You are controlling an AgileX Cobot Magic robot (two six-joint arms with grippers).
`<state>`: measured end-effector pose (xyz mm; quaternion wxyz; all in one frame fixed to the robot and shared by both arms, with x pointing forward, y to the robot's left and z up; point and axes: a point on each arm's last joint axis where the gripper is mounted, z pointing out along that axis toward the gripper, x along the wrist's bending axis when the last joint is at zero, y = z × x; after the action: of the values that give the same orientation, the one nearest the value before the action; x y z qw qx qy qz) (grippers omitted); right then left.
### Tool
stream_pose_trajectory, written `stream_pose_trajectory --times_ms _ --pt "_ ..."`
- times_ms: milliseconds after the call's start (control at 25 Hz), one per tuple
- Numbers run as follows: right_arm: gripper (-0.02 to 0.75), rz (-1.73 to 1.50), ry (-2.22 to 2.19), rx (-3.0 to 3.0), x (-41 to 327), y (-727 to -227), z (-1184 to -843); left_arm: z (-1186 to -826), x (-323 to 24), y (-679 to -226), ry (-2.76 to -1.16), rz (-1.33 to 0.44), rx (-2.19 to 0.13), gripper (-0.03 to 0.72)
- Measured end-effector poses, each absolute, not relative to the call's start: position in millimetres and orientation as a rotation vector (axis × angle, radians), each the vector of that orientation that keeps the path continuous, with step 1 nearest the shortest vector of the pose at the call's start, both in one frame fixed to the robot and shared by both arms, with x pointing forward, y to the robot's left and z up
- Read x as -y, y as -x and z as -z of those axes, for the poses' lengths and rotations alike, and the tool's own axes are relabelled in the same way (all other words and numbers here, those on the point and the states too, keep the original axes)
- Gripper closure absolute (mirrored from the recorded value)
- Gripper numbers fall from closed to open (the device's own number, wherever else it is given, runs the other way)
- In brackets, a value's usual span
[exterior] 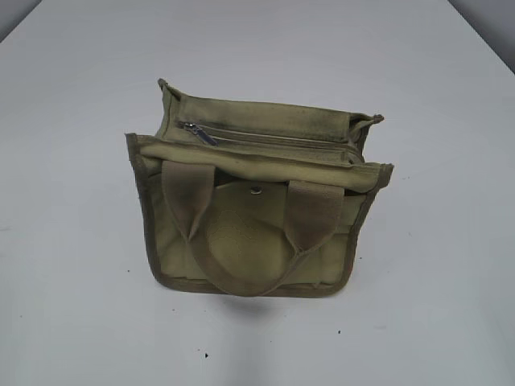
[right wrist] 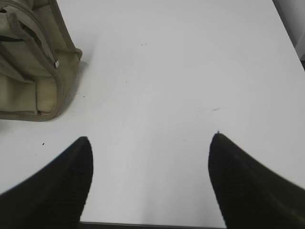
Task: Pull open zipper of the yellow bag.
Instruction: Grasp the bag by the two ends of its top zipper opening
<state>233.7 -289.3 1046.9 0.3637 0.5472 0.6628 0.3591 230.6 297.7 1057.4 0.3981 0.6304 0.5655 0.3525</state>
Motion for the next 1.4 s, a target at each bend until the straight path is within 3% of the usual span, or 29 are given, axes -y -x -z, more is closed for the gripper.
stream_pose_trajectory --times_ms 560,720,920,1160,1400 --pt "0.154 -0.928 -1.401 -1.731 289 -235 -1047 -1059 -294 -238 -1.605 -0.826 -1.441 0.361" --pt "0.154 -0.912 -1.403 -1.880 289 -250 -1047 -1068 -285 -265 -1.592 -0.681 -1.465 0.361" --pt "0.154 -0.840 -1.416 -2.081 283 -274 -1044 -1077 -267 -314 -1.454 -0.402 -1.497 0.361" --pt "0.154 -0.925 -1.293 -2.077 271 -314 -1065 -1053 -245 -391 -1.520 -0.018 -1.588 0.353" --pt "0.154 -0.957 -1.282 -2.077 255 -368 -1092 -1063 -227 -452 -1.515 0.223 -1.574 0.349"
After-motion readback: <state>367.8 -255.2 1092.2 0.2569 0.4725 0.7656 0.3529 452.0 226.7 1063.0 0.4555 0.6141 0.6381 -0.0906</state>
